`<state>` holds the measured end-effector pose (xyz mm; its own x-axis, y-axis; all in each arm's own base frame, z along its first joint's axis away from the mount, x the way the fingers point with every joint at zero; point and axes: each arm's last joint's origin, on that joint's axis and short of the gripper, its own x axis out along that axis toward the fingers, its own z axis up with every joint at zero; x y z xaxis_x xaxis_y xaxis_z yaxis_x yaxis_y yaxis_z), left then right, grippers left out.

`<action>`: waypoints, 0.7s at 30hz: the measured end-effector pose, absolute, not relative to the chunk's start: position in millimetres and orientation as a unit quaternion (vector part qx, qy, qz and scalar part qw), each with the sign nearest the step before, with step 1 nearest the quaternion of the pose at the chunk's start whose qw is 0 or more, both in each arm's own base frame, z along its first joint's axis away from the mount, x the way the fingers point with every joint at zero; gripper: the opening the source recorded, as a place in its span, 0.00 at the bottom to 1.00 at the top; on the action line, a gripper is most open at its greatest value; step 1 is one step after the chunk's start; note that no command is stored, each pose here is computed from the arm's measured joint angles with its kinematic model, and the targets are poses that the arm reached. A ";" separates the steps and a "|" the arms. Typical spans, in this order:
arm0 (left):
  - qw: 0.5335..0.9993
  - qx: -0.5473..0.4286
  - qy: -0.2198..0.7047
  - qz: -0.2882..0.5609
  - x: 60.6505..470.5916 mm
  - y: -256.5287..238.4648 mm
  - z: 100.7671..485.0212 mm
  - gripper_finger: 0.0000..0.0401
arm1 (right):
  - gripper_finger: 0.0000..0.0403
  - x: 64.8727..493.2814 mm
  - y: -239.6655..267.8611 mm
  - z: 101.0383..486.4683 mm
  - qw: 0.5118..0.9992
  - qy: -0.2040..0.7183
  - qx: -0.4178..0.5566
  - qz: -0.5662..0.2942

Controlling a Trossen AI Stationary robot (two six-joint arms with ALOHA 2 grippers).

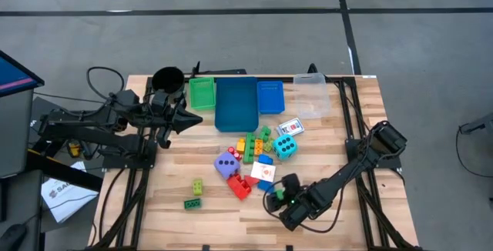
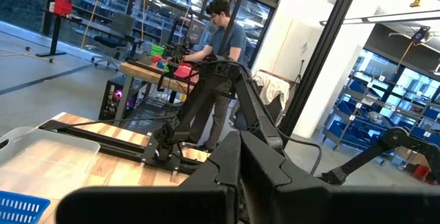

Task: Pick & Place Toys
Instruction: Put the large green game piece into the transparent bin

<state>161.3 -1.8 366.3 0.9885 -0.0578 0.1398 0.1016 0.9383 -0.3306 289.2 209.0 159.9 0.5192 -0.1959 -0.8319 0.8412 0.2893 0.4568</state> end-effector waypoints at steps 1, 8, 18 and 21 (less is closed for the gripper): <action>0.982 -0.171 -0.064 -0.041 161.3 -1.7 366.3 0.00 | 0.82 290.0 209.7 160.3 0.730 0.336 0.480 -0.351; 0.982 -0.171 -0.064 -0.041 161.3 -1.7 366.4 0.00 | 0.82 294.4 213.0 162.5 0.742 0.332 0.483 -0.324; 0.982 -0.171 -0.064 -0.041 161.3 -1.7 366.3 0.00 | 0.82 301.3 218.4 166.9 0.758 0.323 0.492 -0.281; 0.982 -0.171 -0.064 -0.041 161.3 -1.8 366.3 0.00 | 0.82 300.0 217.2 165.8 0.763 0.329 0.478 -0.284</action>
